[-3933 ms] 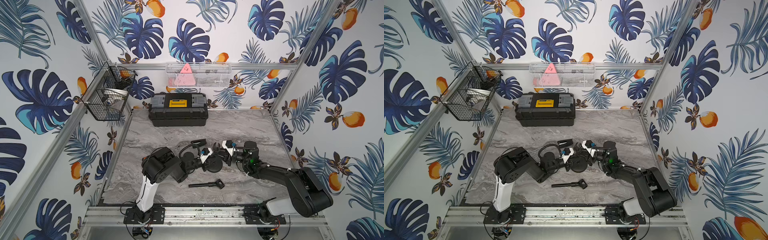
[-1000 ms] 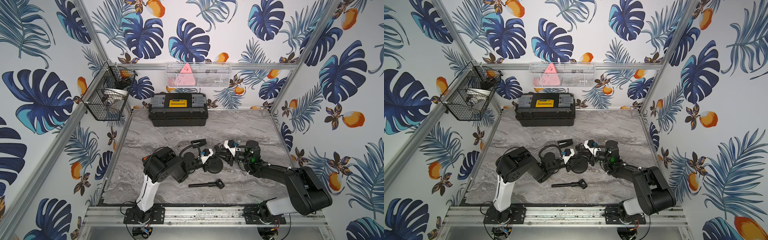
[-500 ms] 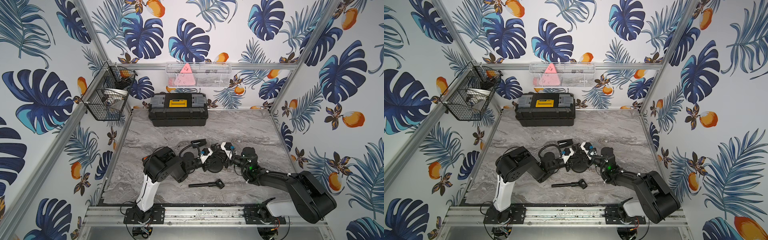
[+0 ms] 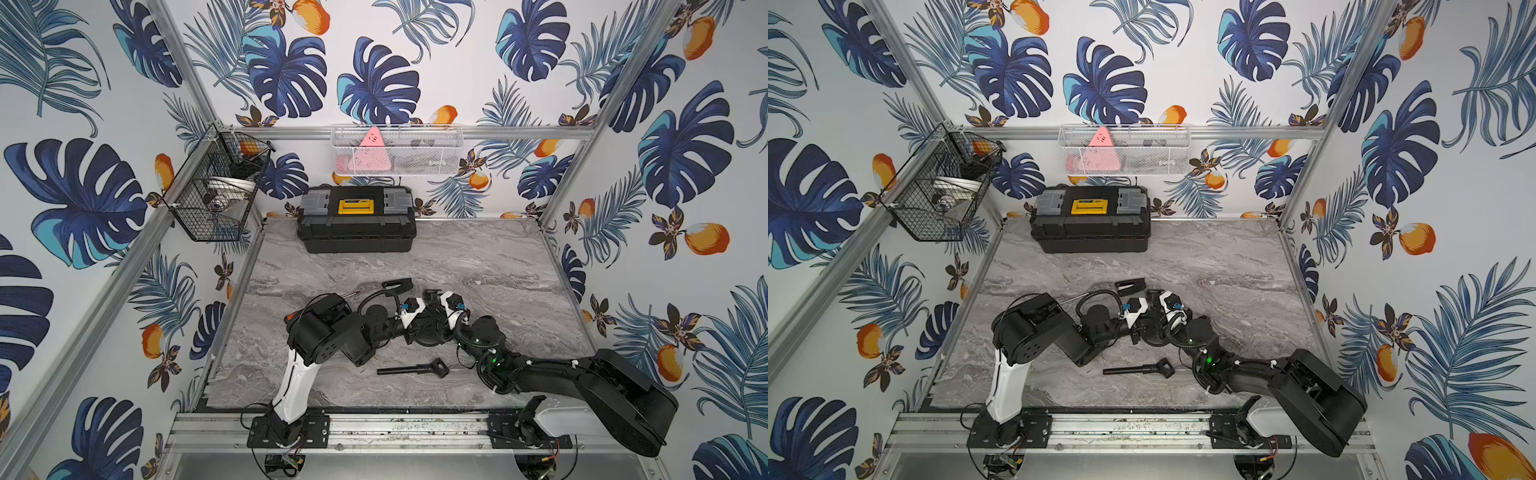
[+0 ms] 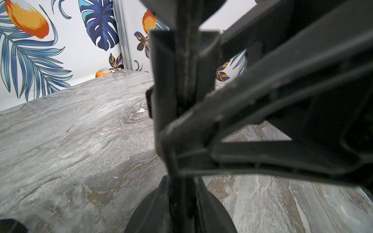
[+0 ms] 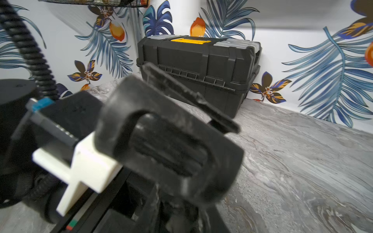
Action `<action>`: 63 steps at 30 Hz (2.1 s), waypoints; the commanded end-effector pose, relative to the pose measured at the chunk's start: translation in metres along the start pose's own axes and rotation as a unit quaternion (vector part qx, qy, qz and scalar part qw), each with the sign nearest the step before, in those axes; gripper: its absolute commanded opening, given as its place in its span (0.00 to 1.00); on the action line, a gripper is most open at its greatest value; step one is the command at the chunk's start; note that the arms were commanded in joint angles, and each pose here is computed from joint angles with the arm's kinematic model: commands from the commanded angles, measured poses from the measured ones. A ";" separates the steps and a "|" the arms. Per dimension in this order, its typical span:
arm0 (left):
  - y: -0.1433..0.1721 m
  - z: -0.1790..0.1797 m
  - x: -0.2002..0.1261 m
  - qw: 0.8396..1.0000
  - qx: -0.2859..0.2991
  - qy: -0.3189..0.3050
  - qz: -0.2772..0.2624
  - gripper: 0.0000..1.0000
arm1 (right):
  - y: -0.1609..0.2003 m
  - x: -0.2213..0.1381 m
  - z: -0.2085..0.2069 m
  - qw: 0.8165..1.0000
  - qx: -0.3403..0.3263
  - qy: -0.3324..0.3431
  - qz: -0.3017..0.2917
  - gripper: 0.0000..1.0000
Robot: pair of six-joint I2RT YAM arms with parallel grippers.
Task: Assemble a microphone stand
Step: Screw the microphone stand pole into the microphone stand base.
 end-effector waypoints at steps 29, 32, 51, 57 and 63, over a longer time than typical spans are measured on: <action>0.018 0.001 0.000 0.999 -0.013 0.000 0.046 0.17 | -0.017 0.001 -0.030 0.954 -0.027 -0.286 0.082 0.64; 0.018 0.000 0.000 0.999 -0.014 0.002 0.047 0.17 | -0.018 0.006 -0.031 0.952 -0.034 -0.289 0.093 0.64; 0.021 0.002 0.003 0.999 -0.015 -0.002 0.052 0.19 | -0.017 0.014 -0.039 0.963 -0.028 -0.264 0.049 0.04; 0.018 0.003 0.002 0.999 -0.020 -0.011 0.047 0.48 | -0.006 0.007 -0.044 0.972 -0.015 -0.231 0.034 0.00; 0.017 0.004 0.002 0.999 -0.023 -0.011 0.043 0.57 | -0.003 0.001 -0.045 0.979 0.006 -0.204 0.014 0.00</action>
Point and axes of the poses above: each gripper's point midway between its finger pads, its own x axis out along the fingers, its own z axis along the line the jaws close on, y = z × x, the point moved 6 cm from there along -x, back along the fingers, and after that the axes turned 7 degrees about x, right-handed, at the moved point
